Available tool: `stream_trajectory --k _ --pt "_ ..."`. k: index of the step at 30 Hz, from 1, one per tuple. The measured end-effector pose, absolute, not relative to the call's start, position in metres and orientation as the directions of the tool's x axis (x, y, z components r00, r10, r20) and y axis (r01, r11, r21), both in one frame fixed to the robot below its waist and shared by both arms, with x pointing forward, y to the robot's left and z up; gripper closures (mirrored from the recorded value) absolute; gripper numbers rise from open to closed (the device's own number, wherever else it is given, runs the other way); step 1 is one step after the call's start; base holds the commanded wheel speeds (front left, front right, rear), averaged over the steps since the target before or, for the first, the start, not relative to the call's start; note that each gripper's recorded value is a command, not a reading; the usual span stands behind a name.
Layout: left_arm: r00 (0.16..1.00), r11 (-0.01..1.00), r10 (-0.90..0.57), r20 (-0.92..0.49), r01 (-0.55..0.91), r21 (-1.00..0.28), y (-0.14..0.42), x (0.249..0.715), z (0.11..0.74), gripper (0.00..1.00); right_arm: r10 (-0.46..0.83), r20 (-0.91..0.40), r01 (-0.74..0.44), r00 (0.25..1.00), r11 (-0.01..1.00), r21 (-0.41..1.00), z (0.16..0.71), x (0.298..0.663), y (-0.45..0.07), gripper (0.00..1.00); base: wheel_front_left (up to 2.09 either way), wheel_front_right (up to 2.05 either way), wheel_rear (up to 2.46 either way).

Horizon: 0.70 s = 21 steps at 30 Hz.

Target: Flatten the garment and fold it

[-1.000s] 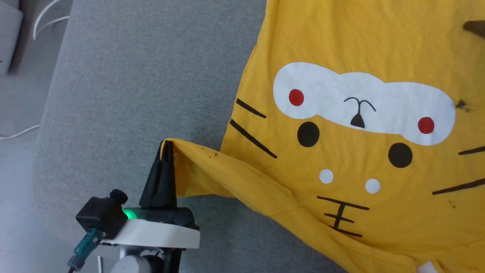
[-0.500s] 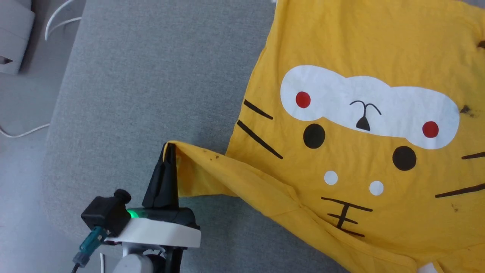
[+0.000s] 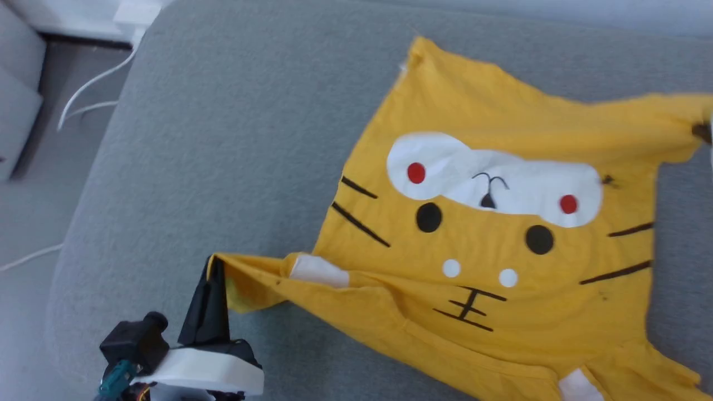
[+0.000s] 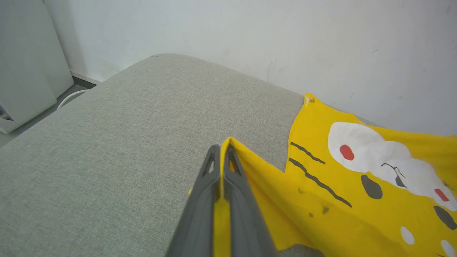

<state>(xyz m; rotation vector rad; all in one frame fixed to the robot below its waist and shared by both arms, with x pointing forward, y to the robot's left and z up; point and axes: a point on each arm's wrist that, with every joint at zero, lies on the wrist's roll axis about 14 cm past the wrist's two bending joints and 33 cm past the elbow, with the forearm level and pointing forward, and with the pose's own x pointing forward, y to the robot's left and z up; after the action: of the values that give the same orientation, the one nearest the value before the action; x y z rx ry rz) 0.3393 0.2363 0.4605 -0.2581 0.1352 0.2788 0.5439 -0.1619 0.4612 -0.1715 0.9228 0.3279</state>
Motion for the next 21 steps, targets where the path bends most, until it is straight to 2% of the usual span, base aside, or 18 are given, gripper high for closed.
stream_trajectory --k 3,4,7,13,19,20,21 --pt "0.955 0.935 0.243 -0.170 -0.277 -0.220 0.235 0.339 0.463 1.00 0.147 -0.813 -0.321 0.564 0.946 -0.052 0.466 0.507 -0.201 1.00 0.00 0.00 0.00" --pt "0.955 0.935 0.243 -0.170 -0.277 -0.220 0.235 0.339 0.463 1.00 0.147 -0.813 -0.321 0.564 0.946 -0.052 0.466 0.507 -0.201 1.00 0.00 0.00 0.00" --pt "0.959 0.943 0.228 -0.171 -0.261 -0.208 0.233 0.341 0.465 1.00 0.080 -0.829 -0.252 0.553 0.965 -0.074 0.462 0.462 -0.242 1.00 0.00 0.00 0.00" --pt "0.965 0.958 0.182 -0.190 -0.217 -0.189 0.225 0.345 0.464 1.00 -0.021 -0.886 -0.037 0.463 0.998 -0.043 0.432 0.352 -0.301 1.00 0.00 0.00 0.00" --pt "0.972 0.966 0.132 -0.193 -0.170 -0.195 0.211 0.347 0.467 1.00 -0.016 -0.937 0.202 0.348 0.978 0.058 0.393 0.238 -0.304 1.00 0.00 0.00 0.00" --pt "0.973 0.967 0.124 -0.195 -0.163 -0.197 0.209 0.346 0.467 1.00 -0.005 -0.942 0.236 0.336 0.969 0.079 0.388 0.223 -0.299 0.56 0.00 0.00 0.00" --pt "0.974 0.968 0.116 -0.197 -0.156 -0.199 0.207 0.346 0.467 1.00 0.007 -0.940 0.264 0.341 0.959 0.103 0.383 0.213 -0.293 0.00 0.00 0.00 0.00"
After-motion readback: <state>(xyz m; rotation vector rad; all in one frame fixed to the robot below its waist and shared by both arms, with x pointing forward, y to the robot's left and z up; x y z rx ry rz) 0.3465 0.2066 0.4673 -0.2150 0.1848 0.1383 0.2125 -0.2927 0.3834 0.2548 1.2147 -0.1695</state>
